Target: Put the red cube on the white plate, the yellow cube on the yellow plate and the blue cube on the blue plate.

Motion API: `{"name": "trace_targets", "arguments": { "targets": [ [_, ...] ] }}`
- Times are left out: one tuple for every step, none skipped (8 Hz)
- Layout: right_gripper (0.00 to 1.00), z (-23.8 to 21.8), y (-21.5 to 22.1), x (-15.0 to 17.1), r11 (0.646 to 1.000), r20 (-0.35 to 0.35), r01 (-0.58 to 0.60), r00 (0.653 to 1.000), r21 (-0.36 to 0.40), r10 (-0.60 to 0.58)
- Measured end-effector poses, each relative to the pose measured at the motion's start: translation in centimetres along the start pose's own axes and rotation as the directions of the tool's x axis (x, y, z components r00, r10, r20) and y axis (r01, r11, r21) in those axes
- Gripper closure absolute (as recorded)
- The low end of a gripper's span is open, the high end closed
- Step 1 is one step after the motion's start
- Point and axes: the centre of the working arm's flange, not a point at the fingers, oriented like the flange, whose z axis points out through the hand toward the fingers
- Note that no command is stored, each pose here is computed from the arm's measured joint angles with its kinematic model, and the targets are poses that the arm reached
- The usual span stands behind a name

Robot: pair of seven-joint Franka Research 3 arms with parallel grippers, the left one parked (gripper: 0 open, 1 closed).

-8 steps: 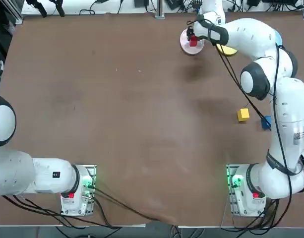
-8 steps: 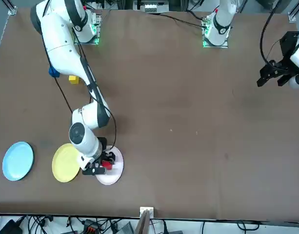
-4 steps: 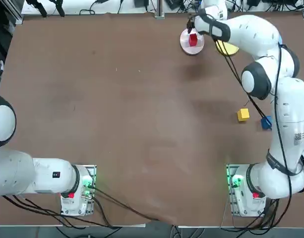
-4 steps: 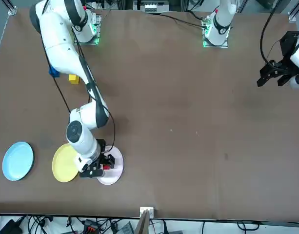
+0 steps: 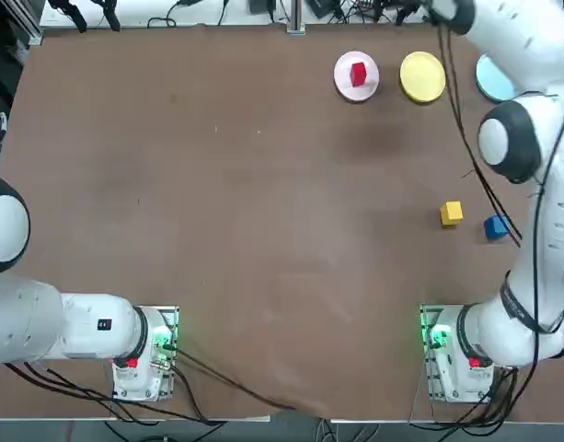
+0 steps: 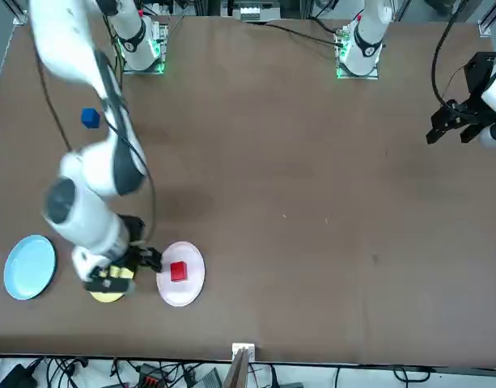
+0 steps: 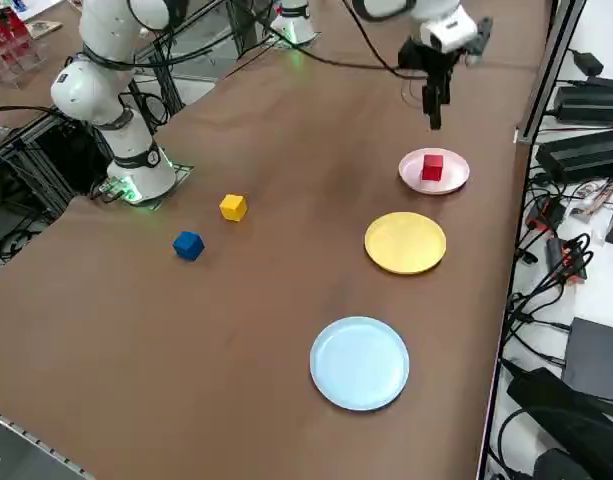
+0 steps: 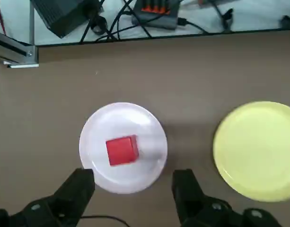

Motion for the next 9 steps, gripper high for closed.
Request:
{"name": "trace_targets", "arguments": {
  "targets": [
    [0.00, -3.6, 1.7, -0.7, 1.000, 0.046, -0.012, 0.999, -0.017, 0.012],
    [0.00, -6.4, 3.9, -1.8, 0.999, 0.125, -0.011, 0.992, -0.043, 0.016],
    [0.00, -8.5, 6.9, -3.3, 0.997, 0.234, -0.002, 0.972, -0.071, 0.019],
    [0.00, -10.0, 10.6, -4.9, 0.996, 0.343, -0.007, 0.939, -0.088, 0.037],
    [0.01, -11.0, 14.0, -6.1, 0.995, 0.410, -0.029, 0.910, -0.100, 0.068],
    [0.01, -11.7, 16.5, -6.8, 0.992, 0.435, -0.053, 0.895, -0.111, 0.096],
    [0.01, -12.1, 18.1, -7.6, 0.989, 0.446, -0.070, 0.887, -0.127, 0.120],
    [0.01, -12.1, 18.9, -8.8, 0.987, 0.461, -0.075, 0.877, -0.142, 0.133],
    [0.00, -11.2, 19.0, -10.3, 0.986, 0.474, -0.070, 0.870, -0.153, 0.136]
  ]
}}
